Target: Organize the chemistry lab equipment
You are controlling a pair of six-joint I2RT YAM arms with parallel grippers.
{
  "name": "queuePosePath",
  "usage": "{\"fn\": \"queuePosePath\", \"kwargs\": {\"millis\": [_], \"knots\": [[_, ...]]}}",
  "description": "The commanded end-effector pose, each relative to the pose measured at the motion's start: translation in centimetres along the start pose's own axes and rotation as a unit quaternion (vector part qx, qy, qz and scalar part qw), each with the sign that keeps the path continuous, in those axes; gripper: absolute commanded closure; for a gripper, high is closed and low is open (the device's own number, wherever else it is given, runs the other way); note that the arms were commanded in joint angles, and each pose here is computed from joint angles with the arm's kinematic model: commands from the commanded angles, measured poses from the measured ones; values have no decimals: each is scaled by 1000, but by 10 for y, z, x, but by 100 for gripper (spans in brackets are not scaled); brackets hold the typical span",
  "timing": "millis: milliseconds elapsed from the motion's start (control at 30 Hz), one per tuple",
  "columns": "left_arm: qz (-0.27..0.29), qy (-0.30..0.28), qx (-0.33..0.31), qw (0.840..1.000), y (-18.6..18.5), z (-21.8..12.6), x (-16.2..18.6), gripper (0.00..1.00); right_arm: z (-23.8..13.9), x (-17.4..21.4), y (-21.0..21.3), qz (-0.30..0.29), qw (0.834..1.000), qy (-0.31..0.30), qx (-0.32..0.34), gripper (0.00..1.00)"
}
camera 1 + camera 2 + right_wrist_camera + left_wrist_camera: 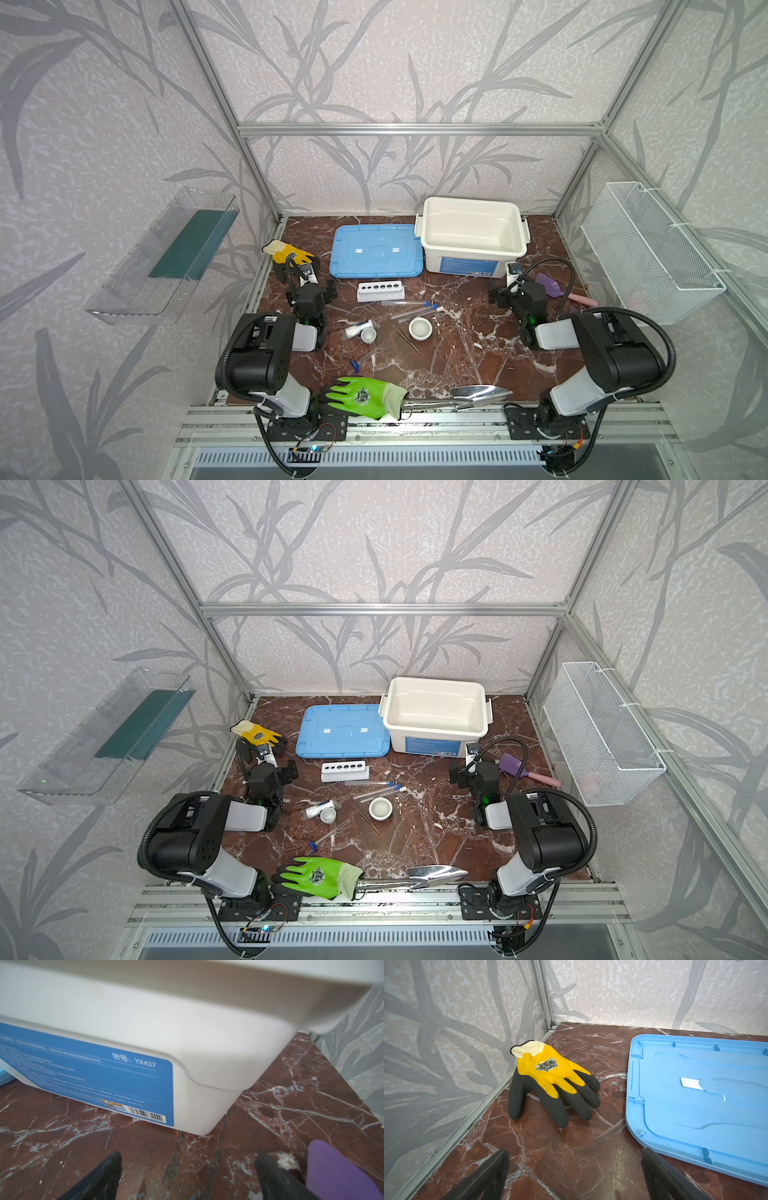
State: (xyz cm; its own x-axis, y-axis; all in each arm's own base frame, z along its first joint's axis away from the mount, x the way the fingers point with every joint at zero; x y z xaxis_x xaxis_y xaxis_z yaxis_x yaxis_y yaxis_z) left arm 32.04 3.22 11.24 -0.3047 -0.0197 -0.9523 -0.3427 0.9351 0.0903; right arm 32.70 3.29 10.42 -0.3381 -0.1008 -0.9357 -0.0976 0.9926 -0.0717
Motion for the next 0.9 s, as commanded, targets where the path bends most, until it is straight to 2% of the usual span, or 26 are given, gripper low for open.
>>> {"fn": "queuePosePath", "kwargs": {"millis": [0,67,333,467,600,733,867], "knots": [[-5,-9,1,1000,0,3,-7,3,1,-11,0,-1,1000,-18,-5,1],[-6,-9,2,1000,0,3,-8,5,1,-12,0,0,1000,-18,-6,0],[-16,-28,-8,999,7,-11,-18,11,-8,-26,-7,9,999,-22,21,9],[-17,-31,-23,999,13,-24,-37,14,-17,-36,-10,10,999,-25,40,12],[-20,-49,-61,997,16,-40,-73,16,-38,-52,-4,15,998,-21,50,14],[-10,-52,-40,998,2,-59,-113,18,-68,-72,0,59,997,-35,48,16],[35,-28,6,999,-24,-75,-132,20,-92,-85,14,32,999,-29,33,17]]}}
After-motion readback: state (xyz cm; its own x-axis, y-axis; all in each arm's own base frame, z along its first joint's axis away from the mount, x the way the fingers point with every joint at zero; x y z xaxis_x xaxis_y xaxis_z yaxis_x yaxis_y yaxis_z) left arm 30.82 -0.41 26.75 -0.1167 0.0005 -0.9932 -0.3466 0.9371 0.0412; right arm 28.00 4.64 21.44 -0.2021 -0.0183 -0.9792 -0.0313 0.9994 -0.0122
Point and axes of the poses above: each gripper's point midway between its finger pads, its own z axis out along the fingers, its own y axis along the line the jaws close on, x = y × z, the point moved 7 cm from there along -z, back along the fingers, and after that the axes turned 1 degree about z, right-handed, at the moved point
